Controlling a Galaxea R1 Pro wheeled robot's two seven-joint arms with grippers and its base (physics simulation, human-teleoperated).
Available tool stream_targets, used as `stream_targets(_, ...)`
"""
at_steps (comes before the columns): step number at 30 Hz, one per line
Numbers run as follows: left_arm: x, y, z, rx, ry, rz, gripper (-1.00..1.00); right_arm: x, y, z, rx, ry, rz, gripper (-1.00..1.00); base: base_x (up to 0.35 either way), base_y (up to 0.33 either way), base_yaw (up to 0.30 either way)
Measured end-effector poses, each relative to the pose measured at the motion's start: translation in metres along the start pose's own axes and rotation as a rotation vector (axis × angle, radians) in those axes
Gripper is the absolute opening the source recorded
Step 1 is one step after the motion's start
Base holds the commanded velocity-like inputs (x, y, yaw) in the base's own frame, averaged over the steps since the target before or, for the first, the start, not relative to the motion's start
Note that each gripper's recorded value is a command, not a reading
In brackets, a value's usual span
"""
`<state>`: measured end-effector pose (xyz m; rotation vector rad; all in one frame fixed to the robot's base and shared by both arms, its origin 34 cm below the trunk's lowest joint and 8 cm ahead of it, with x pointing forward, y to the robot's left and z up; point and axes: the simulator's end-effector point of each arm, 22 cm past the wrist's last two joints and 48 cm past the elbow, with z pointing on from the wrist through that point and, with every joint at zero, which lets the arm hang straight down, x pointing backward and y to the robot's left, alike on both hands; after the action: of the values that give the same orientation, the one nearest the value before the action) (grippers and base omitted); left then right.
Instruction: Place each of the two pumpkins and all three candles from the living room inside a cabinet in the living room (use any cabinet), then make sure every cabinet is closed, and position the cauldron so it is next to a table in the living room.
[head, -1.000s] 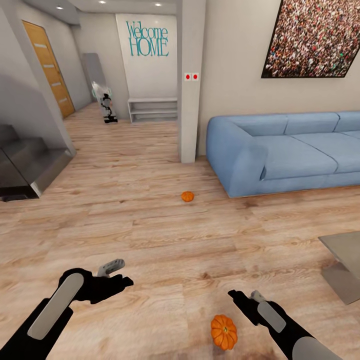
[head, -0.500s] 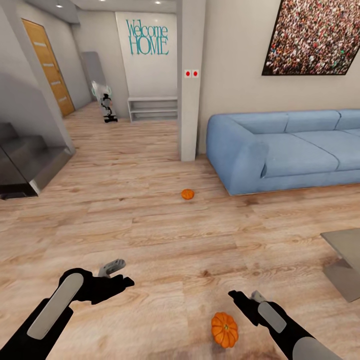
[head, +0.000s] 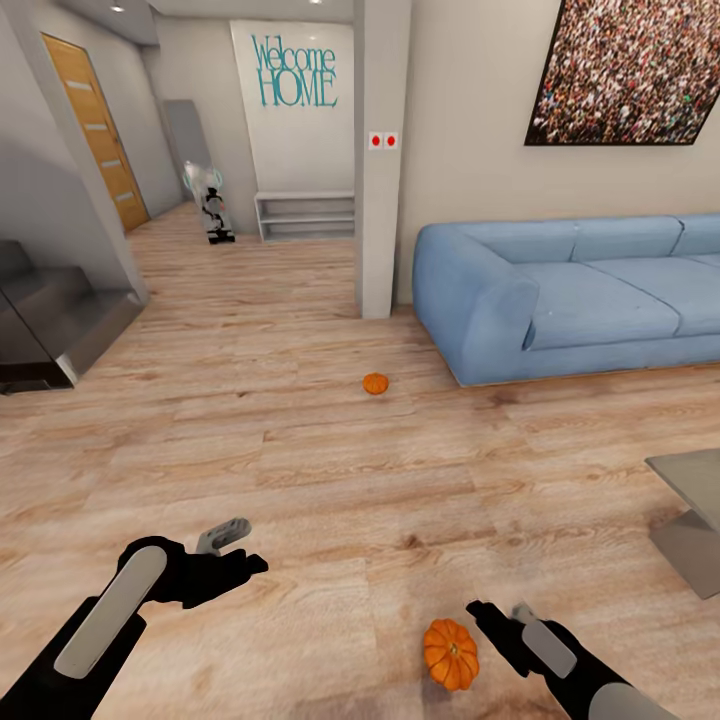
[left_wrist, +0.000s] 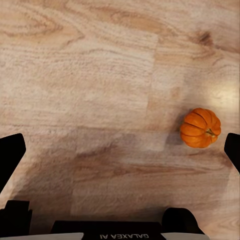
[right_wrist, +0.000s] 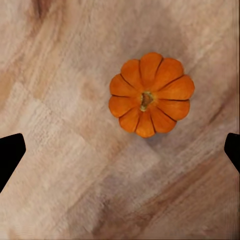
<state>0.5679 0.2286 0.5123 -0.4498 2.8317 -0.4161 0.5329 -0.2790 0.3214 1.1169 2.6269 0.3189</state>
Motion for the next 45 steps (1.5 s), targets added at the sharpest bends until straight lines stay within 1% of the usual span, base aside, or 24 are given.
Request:
stream_targets(3, 0.002, 0.002, 0.005, 0.000, -0.001, 0.000, 1.00, 0.002, -0.009, 0.006, 0.012, -0.005, 0.004, 1.00, 0.000, 0.000, 0.000)
stream_targets(13, 0.010, 0.010, 0.024, 0.001, -0.002, 0.000, 1.00, 0.008, -0.021, 0.025, 0.019, -0.006, 0.007, 1.00, 0.000, 0.000, 0.000)
stream_targets(15, 0.011, 0.011, 0.027, 0.001, -0.002, 0.000, 1.00, 0.009, -0.025, 0.029, 0.021, -0.007, 0.018, 1.00, 0.000, 0.000, 0.000)
stream_targets(18, 0.014, 0.014, 0.033, 0.001, -0.002, 0.001, 1.00, 0.013, -0.040, 0.035, 0.043, 0.000, 0.051, 1.00, 0.000, 0.000, 0.000)
stream_targets(20, 0.016, 0.015, 0.037, 0.001, -0.002, 0.001, 1.00, 0.016, -0.049, 0.039, 0.056, 0.002, 0.063, 1.00, 0.000, 0.000, 0.000)
stream_targets(27, 0.023, 0.021, 0.050, 0.003, 0.000, 0.001, 1.00, 0.015, -0.069, 0.051, 0.095, -0.018, 0.075, 1.00, 0.000, 0.000, 0.000)
stream_targets(32, 0.029, 0.023, 0.060, 0.006, 0.004, 0.004, 1.00, 0.006, -0.076, 0.058, 0.085, -0.037, 0.074, 1.00, 0.000, 0.000, 0.000)
stream_targets(36, 0.033, 0.026, 0.068, 0.007, 0.005, 0.004, 1.00, -0.005, -0.088, 0.062, 0.089, -0.057, 0.074, 1.00, 0.000, 0.000, 0.000)
stream_targets(42, 0.041, 0.029, 0.081, 0.007, 0.010, 0.009, 1.00, -0.023, -0.091, 0.069, 0.064, -0.093, 0.097, 1.00, 0.000, 0.000, 0.000)
stream_targets(45, 0.044, 0.032, 0.087, 0.007, 0.010, 0.010, 1.00, -0.026, -0.094, 0.073, 0.060, -0.099, 0.107, 1.00, 0.000, 0.000, 0.000)
